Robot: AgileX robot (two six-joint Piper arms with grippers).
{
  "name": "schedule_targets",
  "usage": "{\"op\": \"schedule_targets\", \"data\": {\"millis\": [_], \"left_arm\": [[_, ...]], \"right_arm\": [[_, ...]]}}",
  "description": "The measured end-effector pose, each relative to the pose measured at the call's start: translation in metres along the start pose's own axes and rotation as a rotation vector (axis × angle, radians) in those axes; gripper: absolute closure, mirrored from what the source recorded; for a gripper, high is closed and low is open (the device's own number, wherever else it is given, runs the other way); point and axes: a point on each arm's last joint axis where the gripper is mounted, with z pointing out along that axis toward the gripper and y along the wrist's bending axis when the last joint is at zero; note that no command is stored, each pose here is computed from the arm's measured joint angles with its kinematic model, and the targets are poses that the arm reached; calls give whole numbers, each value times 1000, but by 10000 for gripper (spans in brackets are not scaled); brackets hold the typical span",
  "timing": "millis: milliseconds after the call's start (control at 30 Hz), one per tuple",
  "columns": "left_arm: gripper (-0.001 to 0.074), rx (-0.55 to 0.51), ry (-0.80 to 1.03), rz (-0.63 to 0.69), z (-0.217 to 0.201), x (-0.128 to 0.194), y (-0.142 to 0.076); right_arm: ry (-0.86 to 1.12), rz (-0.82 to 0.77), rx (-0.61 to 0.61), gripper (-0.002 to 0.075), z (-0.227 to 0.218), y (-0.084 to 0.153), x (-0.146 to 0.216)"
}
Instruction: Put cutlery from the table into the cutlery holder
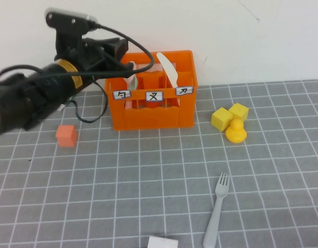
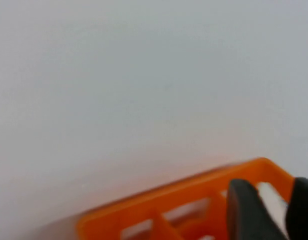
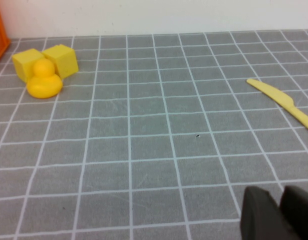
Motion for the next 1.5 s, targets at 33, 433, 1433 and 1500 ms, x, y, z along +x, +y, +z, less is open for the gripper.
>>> {"op": "schedule_targets", "data": {"millis": [33,433,1433,1500], "left_arm": [[661,33,27,38,-7,-8,-7],[734,409,335,125,-52,-25,-60],[735,-69,13,-46,-255,-23,-83],[735,-121,-44,-96,-272,-17,-82]], "right_arm": [[0,0,0,636,0,0,0],[0,0,0,636,0,0,0],[0,0,0,636,0,0,0],[0,0,0,636,0,0,0]]}}
